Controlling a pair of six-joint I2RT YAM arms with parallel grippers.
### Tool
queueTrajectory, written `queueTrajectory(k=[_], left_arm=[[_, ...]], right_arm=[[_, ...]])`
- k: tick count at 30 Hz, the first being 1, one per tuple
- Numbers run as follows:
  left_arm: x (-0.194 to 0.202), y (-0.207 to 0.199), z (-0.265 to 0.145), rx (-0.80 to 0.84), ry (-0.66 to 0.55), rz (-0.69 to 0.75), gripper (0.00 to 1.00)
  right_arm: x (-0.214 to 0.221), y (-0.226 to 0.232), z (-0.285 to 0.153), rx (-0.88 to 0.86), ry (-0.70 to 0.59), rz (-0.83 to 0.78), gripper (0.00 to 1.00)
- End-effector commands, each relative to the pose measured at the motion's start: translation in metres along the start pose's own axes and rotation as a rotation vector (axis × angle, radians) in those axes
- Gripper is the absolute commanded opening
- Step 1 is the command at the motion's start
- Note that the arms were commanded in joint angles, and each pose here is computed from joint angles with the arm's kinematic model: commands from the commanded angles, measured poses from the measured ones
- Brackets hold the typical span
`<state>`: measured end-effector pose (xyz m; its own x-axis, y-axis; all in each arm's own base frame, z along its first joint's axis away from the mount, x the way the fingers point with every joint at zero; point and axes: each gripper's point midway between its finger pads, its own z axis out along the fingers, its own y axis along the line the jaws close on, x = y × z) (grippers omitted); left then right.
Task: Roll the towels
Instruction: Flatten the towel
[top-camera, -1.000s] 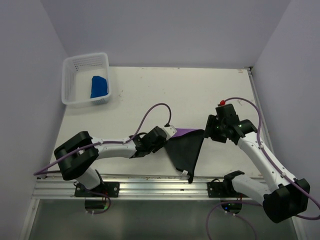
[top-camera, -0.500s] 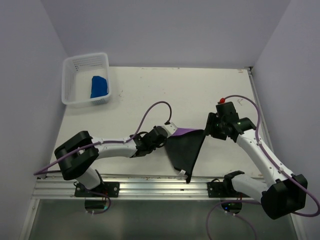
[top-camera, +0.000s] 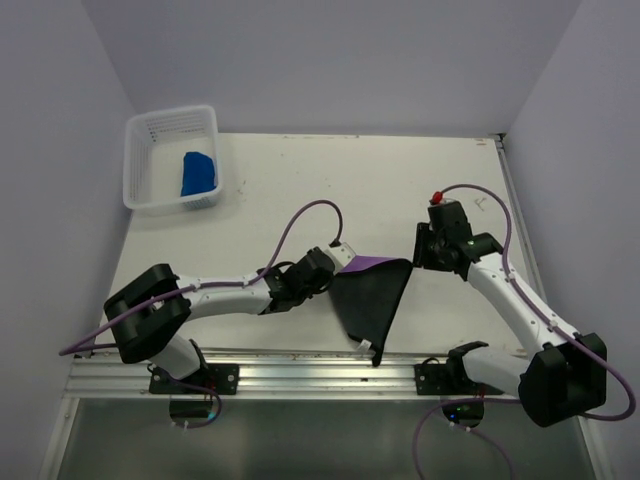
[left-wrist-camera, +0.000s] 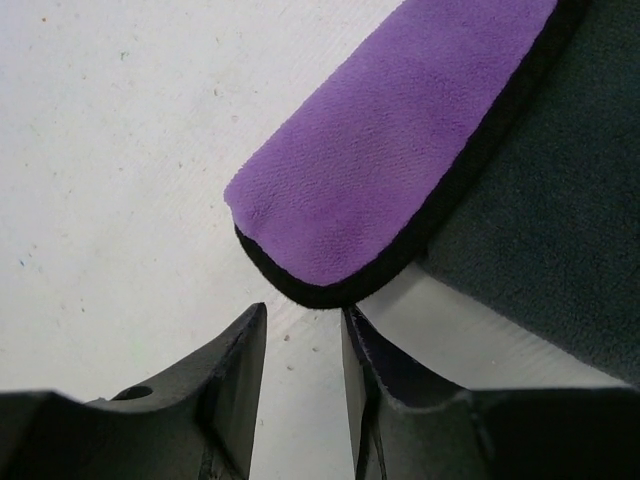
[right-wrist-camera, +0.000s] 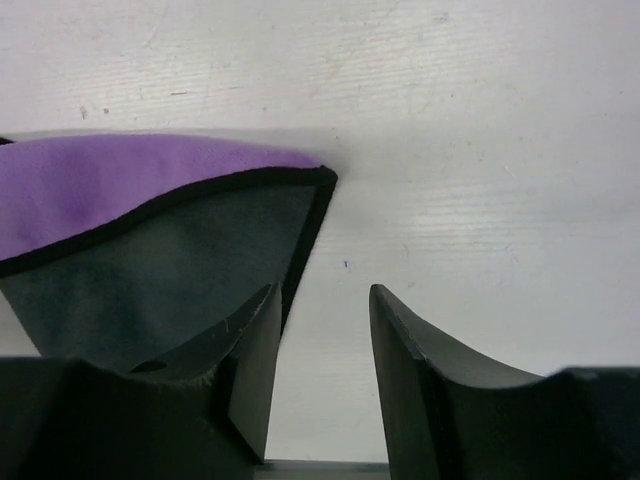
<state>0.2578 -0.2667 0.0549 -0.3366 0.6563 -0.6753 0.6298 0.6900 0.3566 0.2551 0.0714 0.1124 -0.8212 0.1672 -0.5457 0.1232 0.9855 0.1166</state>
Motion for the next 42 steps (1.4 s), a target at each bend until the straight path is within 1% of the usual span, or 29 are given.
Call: queueTrajectory(k=[1, 3, 4, 5, 8, 9, 10, 14, 15, 17, 18, 20, 21, 23, 24, 30, 31, 33, 34, 36, 37, 39, 40, 42], left_arm=[[-0.014, -0.002, -0.007, 0.023, -0.036, -0.015, 0.4], [-0.011, -0.004, -0.006, 0.034, -0.033, -0.01, 0.42], [-0.011, -0.005, -0.006, 0.035, -0.035, -0.008, 0.42], [-0.009, -0.006, -0.005, 0.036, -0.03, -0.001, 0.42], [-0.007, -0.007, -0.001, 0.031, -0.023, 0.026, 0.42], [-0.006, -0.007, 0.001, 0.028, -0.016, 0.04, 0.42], [-0.013, -0.007, 0.003, 0.024, -0.046, 0.029, 0.42], [-0.019, -0.008, 0.01, 0.014, -0.063, 0.041, 0.41], [-0.016, -0.01, 0.013, 0.015, -0.052, 0.057, 0.38], [-0.023, -0.009, 0.016, 0.009, -0.063, 0.064, 0.34], [-0.021, -0.01, 0.02, 0.002, -0.051, 0.077, 0.25], [-0.025, -0.01, 0.022, -0.002, -0.059, 0.079, 0.17], [-0.024, -0.009, 0.023, -0.007, -0.054, 0.082, 0.09], [-0.026, -0.009, 0.024, -0.009, -0.056, 0.086, 0.03], [-0.028, -0.008, 0.024, -0.011, -0.062, 0.08, 0.0], [-0.036, -0.004, 0.018, -0.019, -0.084, 0.073, 0.0], [-0.037, -0.004, 0.018, -0.019, -0.084, 0.073, 0.0], [-0.04, -0.003, 0.018, -0.023, -0.089, 0.064, 0.0], [-0.039, -0.002, 0.018, -0.028, -0.08, 0.068, 0.0], [-0.045, 0.0, 0.017, -0.035, -0.086, 0.063, 0.0], [-0.046, 0.001, 0.016, -0.039, -0.088, 0.061, 0.0], [-0.052, 0.004, 0.012, -0.048, -0.102, 0.052, 0.0], [-0.055, 0.005, 0.011, -0.048, -0.109, 0.047, 0.0], [-0.061, 0.01, 0.005, -0.059, -0.118, 0.04, 0.0]], right_arm=[[-0.017, 0.005, 0.007, -0.027, -0.058, -0.09, 0.47], [-0.02, 0.013, 0.011, -0.081, -0.094, -0.109, 0.5], [-0.022, 0.017, 0.013, -0.111, -0.117, -0.159, 0.5], [-0.023, 0.021, 0.019, -0.14, -0.155, -0.171, 0.5], [-0.029, 0.021, 0.024, -0.154, -0.232, -0.189, 0.52], [-0.03, 0.022, 0.026, -0.157, -0.237, -0.199, 0.52], [-0.029, 0.022, 0.031, -0.152, -0.223, -0.218, 0.52], [-0.023, 0.026, 0.047, -0.156, -0.153, -0.24, 0.52], [-0.023, 0.026, 0.048, -0.155, -0.147, -0.242, 0.51], [-0.022, 0.026, 0.054, -0.15, -0.142, -0.248, 0.52], [-0.022, 0.025, 0.055, -0.146, -0.142, -0.257, 0.52], [-0.021, 0.021, 0.062, -0.119, -0.132, -0.277, 0.53], [-0.02, 0.019, 0.064, -0.111, -0.126, -0.281, 0.53], [-0.021, 0.018, 0.068, -0.097, -0.123, -0.285, 0.55], [-0.02, 0.018, 0.072, -0.095, -0.117, -0.286, 0.56], [-0.014, 0.025, 0.082, -0.132, -0.085, -0.306, 0.54], [-0.012, 0.025, 0.083, -0.134, -0.082, -0.305, 0.52], [-0.012, 0.026, 0.083, -0.14, -0.082, -0.3, 0.51], [-0.011, 0.025, 0.083, -0.139, -0.087, -0.294, 0.45], [-0.012, 0.025, 0.083, -0.138, -0.095, -0.287, 0.4], [-0.013, 0.025, 0.083, -0.136, -0.095, -0.285, 0.33], [-0.013, 0.027, 0.083, -0.141, -0.086, -0.286, 0.27], [-0.014, 0.027, 0.082, -0.14, -0.077, -0.287, 0.2], [-0.015, 0.03, 0.081, -0.152, -0.065, -0.287, 0.15]])
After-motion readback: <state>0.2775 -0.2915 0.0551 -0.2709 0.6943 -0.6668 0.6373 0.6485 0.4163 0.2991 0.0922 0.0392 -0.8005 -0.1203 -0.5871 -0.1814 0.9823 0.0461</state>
